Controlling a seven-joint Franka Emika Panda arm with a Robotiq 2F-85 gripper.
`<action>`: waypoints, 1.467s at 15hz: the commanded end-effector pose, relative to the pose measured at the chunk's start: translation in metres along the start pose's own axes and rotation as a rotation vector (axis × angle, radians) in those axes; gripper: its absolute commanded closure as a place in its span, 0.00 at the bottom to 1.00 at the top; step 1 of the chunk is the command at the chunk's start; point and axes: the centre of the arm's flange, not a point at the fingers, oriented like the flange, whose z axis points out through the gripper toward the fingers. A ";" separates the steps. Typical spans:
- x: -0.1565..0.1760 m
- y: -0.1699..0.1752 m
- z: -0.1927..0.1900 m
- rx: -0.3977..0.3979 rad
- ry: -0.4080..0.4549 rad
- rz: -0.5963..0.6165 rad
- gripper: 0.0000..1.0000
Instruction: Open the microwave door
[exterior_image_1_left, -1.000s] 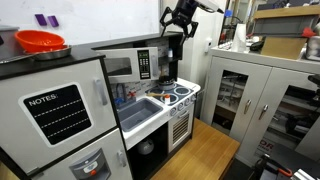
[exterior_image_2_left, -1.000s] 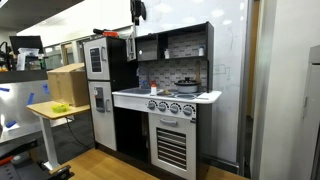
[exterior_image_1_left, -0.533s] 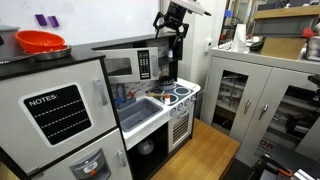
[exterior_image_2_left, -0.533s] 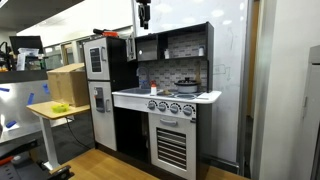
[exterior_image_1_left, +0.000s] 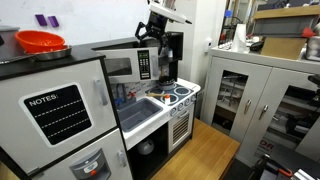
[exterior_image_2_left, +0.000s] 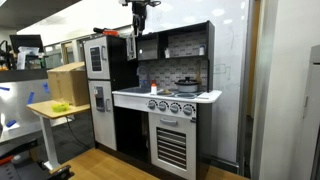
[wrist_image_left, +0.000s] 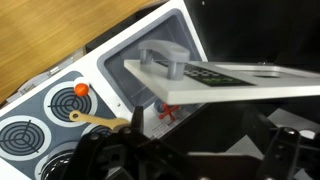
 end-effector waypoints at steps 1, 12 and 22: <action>-0.015 -0.029 -0.002 -0.002 -0.046 -0.065 0.00; -0.115 -0.086 -0.002 0.119 -0.116 -0.307 0.00; -0.125 -0.078 -0.001 0.136 -0.142 -0.355 0.00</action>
